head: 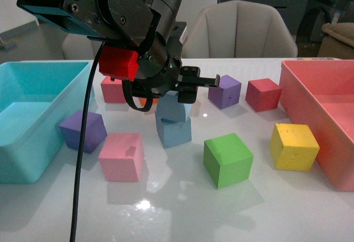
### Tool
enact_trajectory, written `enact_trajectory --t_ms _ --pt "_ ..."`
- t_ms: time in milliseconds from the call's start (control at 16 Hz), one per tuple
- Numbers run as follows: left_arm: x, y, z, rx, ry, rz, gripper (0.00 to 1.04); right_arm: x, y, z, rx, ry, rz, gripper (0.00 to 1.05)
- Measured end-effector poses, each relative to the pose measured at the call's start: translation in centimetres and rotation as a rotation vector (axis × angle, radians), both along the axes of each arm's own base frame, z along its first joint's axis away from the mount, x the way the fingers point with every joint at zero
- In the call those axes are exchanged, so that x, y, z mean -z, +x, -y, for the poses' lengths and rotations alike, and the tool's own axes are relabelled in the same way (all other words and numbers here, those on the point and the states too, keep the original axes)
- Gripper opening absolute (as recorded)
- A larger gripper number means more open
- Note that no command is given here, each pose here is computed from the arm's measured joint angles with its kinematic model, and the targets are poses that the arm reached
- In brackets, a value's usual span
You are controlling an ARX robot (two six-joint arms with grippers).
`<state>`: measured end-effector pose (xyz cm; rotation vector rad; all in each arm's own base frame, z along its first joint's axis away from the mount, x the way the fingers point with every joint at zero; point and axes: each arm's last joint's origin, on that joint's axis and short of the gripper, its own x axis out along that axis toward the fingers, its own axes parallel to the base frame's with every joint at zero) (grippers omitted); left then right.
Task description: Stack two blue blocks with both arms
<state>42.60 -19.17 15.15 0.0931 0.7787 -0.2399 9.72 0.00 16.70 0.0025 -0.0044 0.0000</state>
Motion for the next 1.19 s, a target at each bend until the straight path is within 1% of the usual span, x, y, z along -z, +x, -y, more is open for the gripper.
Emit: enact_trajectory --t_ms 125,250,312,375,438,562,688,812,875,938,1062,1125,1188 --pt "0.4 0.1 -0.1 -0.003 0.006 -0.016 0.39 0.0 0.0 0.0 0.000 0.000 0.000 0.98" --pt "0.7 0.2 -0.2 -0.013 -0.004 -0.034 0.62 0.0 0.0 0.0 0.000 0.000 0.000 0.98" --pt "0.7 0.2 -0.1 -0.011 -0.016 -0.035 0.71 0.0 0.0 0.0 0.000 0.000 0.000 0.98" --pt "0.6 0.3 -0.1 -0.010 -0.037 -0.031 0.83 0.0 0.0 0.0 0.000 0.000 0.000 0.98" --pt "0.4 0.5 -0.1 -0.022 -0.056 -0.010 0.99 0.0 0.0 0.0 0.000 0.000 0.000 0.98" --pt "0.0 0.8 -0.1 -0.028 -0.074 0.028 0.98 0.0 0.0 0.0 0.000 0.000 0.000 0.98" --pt "-1.4 0.7 -0.2 -0.033 -0.104 0.103 0.98 0.0 0.0 0.0 0.000 0.000 0.000 0.98" --pt "-5.7 -1.5 -0.8 -0.008 -0.157 0.276 0.98 0.0 0.0 0.0 0.000 0.000 0.000 0.98" --pt "-8.0 -3.1 -1.1 0.008 -0.190 0.360 0.98 0.0 0.0 0.0 0.000 0.000 0.000 0.98" --pt "-10.0 -5.2 -1.6 0.046 -0.241 0.419 0.98 0.0 0.0 0.0 0.000 0.000 0.000 0.98" --pt "-11.9 -9.6 -2.4 0.092 -0.261 0.500 0.98 0.0 0.0 0.0 0.000 0.000 0.000 0.98" --pt "-12.1 -11.0 -2.8 0.107 -0.258 0.511 0.98 0.0 0.0 0.0 0.000 0.000 0.000 0.98" --pt "-12.3 -11.5 -2.9 0.102 -0.252 0.540 0.97 0.0 0.0 0.0 0.000 0.000 0.000 0.98"
